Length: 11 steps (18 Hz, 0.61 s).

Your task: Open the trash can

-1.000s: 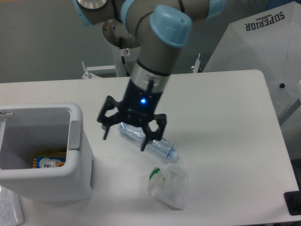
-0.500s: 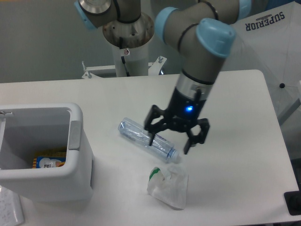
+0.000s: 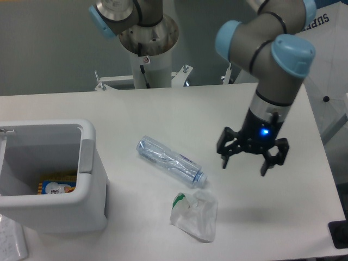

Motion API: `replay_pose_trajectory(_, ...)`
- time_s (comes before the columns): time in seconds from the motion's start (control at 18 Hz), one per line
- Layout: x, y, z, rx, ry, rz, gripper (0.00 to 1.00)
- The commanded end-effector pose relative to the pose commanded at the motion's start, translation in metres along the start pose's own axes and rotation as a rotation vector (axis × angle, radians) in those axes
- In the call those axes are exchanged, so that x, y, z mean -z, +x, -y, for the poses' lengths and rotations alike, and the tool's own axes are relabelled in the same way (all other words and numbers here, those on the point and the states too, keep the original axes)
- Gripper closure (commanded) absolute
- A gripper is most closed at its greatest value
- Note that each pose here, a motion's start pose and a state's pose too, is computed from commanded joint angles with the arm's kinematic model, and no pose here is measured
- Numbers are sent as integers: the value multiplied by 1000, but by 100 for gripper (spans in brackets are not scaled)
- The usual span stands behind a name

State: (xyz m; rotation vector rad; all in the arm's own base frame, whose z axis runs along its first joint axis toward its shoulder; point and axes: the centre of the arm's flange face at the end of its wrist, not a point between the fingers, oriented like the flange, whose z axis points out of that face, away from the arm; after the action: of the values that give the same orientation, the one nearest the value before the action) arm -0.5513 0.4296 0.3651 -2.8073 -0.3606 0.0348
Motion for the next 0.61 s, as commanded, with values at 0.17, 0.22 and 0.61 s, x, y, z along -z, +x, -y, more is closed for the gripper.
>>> replay_pose_trajectory(0.17, -6, -10, -9, -58, -56, -27, 0)
replay_pose_trajectory(0.22, -7, -12, -13, -75, -91, -33, 0)
replay_pose_trajectory(0.61, -26, -25, -32, -164, -274, 22, 0)
